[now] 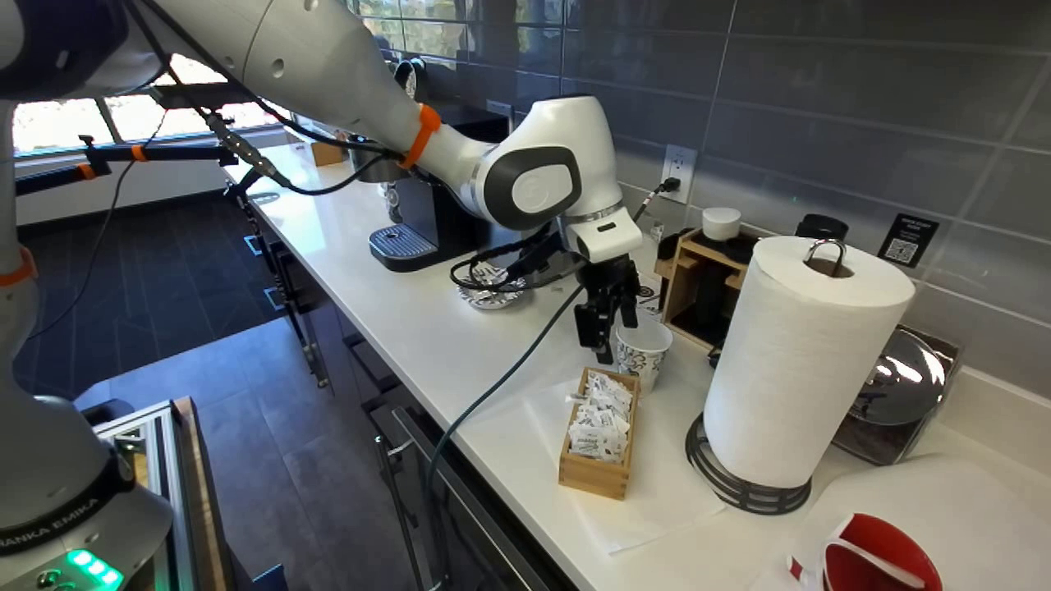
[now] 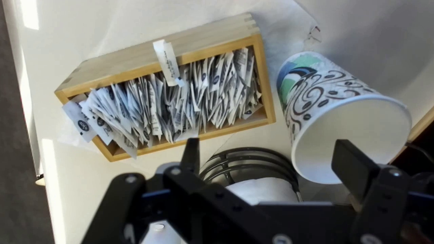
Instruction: Move the coffee cup to the left.
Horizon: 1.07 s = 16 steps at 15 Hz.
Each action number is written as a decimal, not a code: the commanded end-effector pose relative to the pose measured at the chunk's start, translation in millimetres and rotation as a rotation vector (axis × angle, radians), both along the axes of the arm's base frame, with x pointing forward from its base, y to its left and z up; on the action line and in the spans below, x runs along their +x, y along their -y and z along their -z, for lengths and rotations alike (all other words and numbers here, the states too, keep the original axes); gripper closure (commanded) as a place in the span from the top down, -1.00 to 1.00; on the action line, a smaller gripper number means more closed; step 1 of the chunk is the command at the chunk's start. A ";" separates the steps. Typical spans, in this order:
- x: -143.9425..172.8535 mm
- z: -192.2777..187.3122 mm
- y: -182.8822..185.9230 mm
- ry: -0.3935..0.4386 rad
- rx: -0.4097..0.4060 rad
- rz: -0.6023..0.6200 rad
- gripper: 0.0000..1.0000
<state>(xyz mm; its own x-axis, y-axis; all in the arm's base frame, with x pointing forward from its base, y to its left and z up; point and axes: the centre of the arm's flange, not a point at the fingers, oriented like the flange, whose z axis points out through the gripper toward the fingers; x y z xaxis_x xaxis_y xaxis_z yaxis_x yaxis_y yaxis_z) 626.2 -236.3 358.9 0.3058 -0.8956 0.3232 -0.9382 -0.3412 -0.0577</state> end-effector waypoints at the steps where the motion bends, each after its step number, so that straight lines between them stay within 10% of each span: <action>1: -0.9 19.7 2.6 0.032 0.025 -0.004 0.71; 2: 0.1 22.6 1.9 0.040 0.029 -0.003 0.32; 10: 5.4 32.1 -1.4 0.075 0.034 -0.007 -0.91; 16: 9.5 27.8 -4.8 0.100 0.035 -0.011 -0.98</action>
<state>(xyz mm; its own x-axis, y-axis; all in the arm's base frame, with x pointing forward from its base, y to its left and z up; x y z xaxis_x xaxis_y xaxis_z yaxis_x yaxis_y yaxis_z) 635.6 -232.7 335.6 0.2861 -0.9017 0.3241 -0.9282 -0.3447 -0.1398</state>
